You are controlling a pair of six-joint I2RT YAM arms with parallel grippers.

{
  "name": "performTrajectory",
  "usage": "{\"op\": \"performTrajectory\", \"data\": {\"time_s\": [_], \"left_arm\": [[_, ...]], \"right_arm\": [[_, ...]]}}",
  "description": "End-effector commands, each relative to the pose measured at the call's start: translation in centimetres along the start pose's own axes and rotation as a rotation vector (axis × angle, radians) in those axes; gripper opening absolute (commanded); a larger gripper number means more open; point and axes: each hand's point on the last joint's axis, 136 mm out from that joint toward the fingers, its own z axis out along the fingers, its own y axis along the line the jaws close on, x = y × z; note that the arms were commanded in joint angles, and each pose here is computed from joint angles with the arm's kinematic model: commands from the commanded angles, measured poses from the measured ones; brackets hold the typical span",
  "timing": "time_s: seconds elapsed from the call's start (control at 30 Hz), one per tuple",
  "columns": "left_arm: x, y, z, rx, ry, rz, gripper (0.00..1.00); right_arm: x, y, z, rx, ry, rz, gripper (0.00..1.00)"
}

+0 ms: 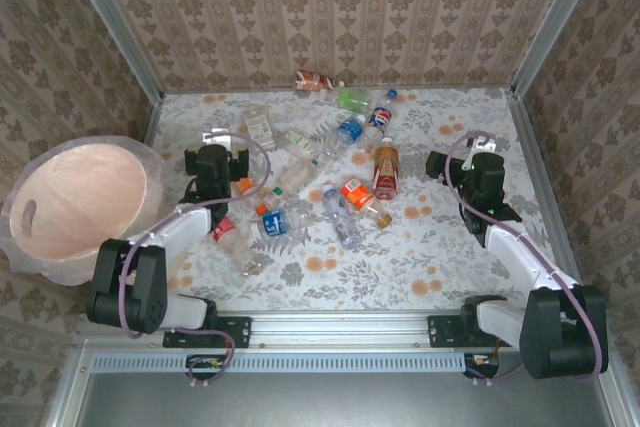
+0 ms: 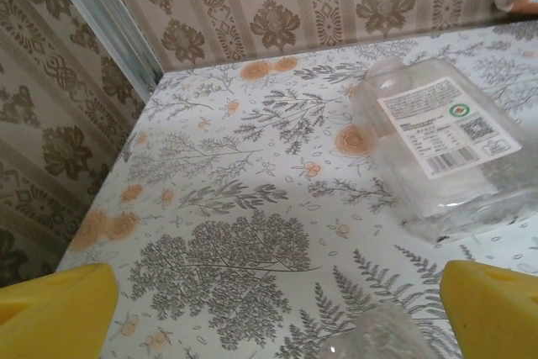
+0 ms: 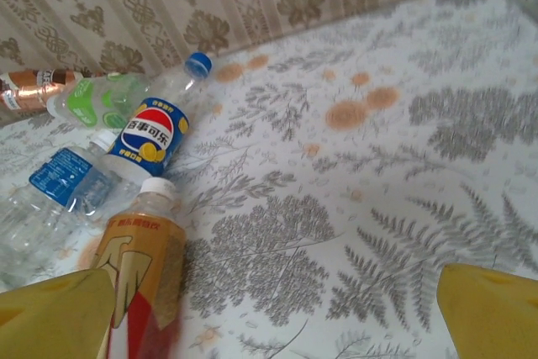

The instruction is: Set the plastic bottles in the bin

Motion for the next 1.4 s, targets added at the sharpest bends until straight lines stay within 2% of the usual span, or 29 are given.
{"op": "performTrajectory", "data": {"time_s": [0.0, 0.17, 0.33, 0.4, 0.53, 0.63, 0.73, 0.83, 0.97, 1.1, 1.27, 1.37], "left_arm": [[-1.6, -0.9, -1.2, 0.059, 0.057, -0.154, 1.0], [-2.8, -2.6, -2.4, 0.16, 0.132, -0.301, 1.0], [-3.4, -3.7, -3.5, 0.238, 0.162, -0.424, 1.0], [-3.5, -3.8, -3.8, 0.256, 0.16, -0.46, 1.0], [-3.7, -3.9, -4.0, 0.287, 0.162, -0.5, 1.0], [-3.8, -4.4, -4.0, 0.329, 0.172, -0.521, 1.0], [-3.7, -4.4, -3.9, 0.333, 0.187, -0.544, 1.0], [-3.5, -4.2, -3.9, 0.329, 0.196, -0.558, 1.0], [-2.9, -3.7, -4.0, 0.312, 0.206, -0.575, 1.0], [-2.8, -3.3, -4.2, 0.31, 0.208, -0.591, 1.0], [-3.2, -3.4, -4.5, 0.331, 0.205, -0.598, 1.0], [-3.7, -4.1, -4.6, 0.371, 0.21, -0.602, 1.0]], "right_arm": [[3.4, -0.1, 0.3, 0.038, 0.224, 0.19, 1.0], [7.5, 1.2, 0.6, 0.045, 0.462, 0.248, 1.0], [10.6, 2.8, 0.2, 0.049, 0.584, 0.195, 1.0], [11.5, 4.4, 0.1, -0.01, 0.619, 0.157, 1.0], [11.5, 7.9, 0.2, -0.139, 0.615, 0.136, 1.0], [11.4, 10.0, 1.4, -0.172, 0.604, 0.123, 1.0], [11.5, 10.4, 2.9, -0.074, 0.59, 0.033, 1.0], [11.6, 9.4, 4.4, 0.071, 0.579, -0.025, 1.0], [12.3, 8.3, 6.0, 0.184, 0.589, -0.087, 1.0], [13.2, 8.5, 7.0, 0.195, 0.613, -0.089, 0.99], [14.0, 8.4, 7.6, 0.182, 0.611, -0.098, 0.92], [13.8, 8.7, 7.7, 0.156, 0.598, -0.118, 0.84]]}}
